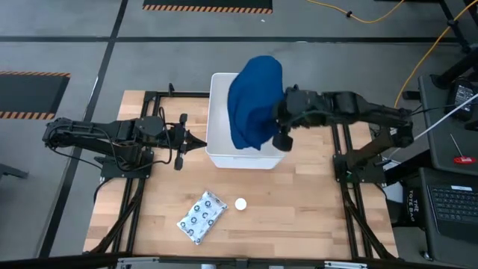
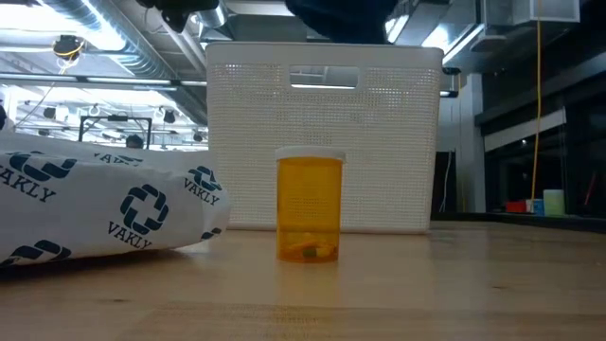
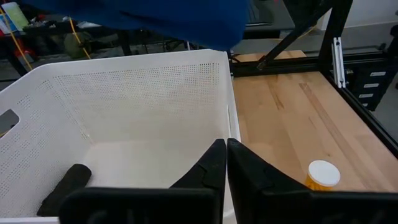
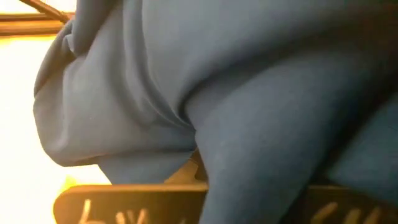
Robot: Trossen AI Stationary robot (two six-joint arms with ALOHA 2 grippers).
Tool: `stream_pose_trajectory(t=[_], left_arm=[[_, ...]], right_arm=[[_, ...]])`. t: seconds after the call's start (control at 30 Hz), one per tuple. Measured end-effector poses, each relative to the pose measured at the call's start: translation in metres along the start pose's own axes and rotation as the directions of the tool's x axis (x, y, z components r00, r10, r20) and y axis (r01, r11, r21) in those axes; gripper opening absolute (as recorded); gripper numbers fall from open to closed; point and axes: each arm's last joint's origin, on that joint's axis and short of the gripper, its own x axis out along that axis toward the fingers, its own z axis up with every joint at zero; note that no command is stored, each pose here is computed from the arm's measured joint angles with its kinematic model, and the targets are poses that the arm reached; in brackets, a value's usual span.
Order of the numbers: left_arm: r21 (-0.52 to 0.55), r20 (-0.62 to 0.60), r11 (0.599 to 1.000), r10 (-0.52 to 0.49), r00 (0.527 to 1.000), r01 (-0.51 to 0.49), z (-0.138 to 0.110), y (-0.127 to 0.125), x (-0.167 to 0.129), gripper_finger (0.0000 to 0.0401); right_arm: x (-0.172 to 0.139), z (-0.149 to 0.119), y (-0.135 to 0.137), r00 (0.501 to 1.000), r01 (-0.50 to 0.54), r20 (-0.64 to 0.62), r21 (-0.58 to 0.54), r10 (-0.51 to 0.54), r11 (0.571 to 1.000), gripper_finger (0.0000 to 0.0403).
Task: Pick & place medical supplies in basket/bin
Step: Put the blue patient gown into the white bin
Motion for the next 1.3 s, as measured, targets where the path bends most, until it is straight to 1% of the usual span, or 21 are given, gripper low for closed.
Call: stream_pose_trajectory(t=[0.1,0.23,0.33,0.4,0.57,0.67,0.9,0.97,1.13,1.3], left_arm=[[0.000,0.000,1.000,0.000,1.000,0.000,0.000,0.000,0.000,0.0006],[0.000,0.000,1.000,0.000,1.000,0.000,0.000,0.000,0.000,0.0006],[0.000,0.000,1.000,0.000,1.000,0.000,0.000,0.000,0.000,0.0006],[0.000,0.000,1.000,0.003,1.000,-0.003,0.000,0.000,0.000,0.0008],[0.000,0.000,1.000,0.004,1.000,-0.004,0.000,0.000,0.000,0.0012],[0.000,0.000,1.000,0.004,1.000,-0.004,0.000,0.000,0.000,0.0013],[0.000,0.000,1.000,0.004,1.000,-0.004,0.000,0.000,0.000,0.0007],[0.000,0.000,1.000,0.004,1.000,-0.004,0.000,0.000,0.000,0.0006],[0.000,0.000,1.000,0.003,1.000,-0.003,0.000,0.000,0.000,0.0009],[0.000,0.000,1.000,0.003,1.000,-0.003,0.000,0.000,0.000,0.0013]], right_arm=[[0.013,0.002,-0.013,0.999,-0.043,-0.008,-0.022,0.042,0.999,0.0022],[0.035,0.002,-0.029,0.998,-0.033,-0.057,-0.052,0.030,0.998,0.0022],[0.056,0.000,-0.038,0.993,-0.059,-0.103,-0.077,0.051,0.995,0.0022],[0.069,-0.002,-0.043,0.990,-0.060,-0.130,-0.094,0.047,0.994,0.0022],[0.094,-0.006,-0.060,0.983,-0.050,-0.180,-0.088,0.034,0.995,0.0022],[0.106,-0.010,-0.066,0.977,-0.087,-0.203,-0.079,0.069,0.993,0.0022],[0.133,-0.017,-0.073,0.962,-0.099,-0.262,-0.057,0.081,0.993,0.0022],[0.142,-0.020,-0.074,0.954,-0.121,-0.280,-0.047,0.103,0.992,0.0022],[0.172,-0.030,-0.072,0.928,-0.151,-0.349,-0.033,0.130,0.988,0.0022],[0.194,-0.040,-0.074,0.906,-0.159,-0.400,-0.019,0.138,0.987,0.0026]])
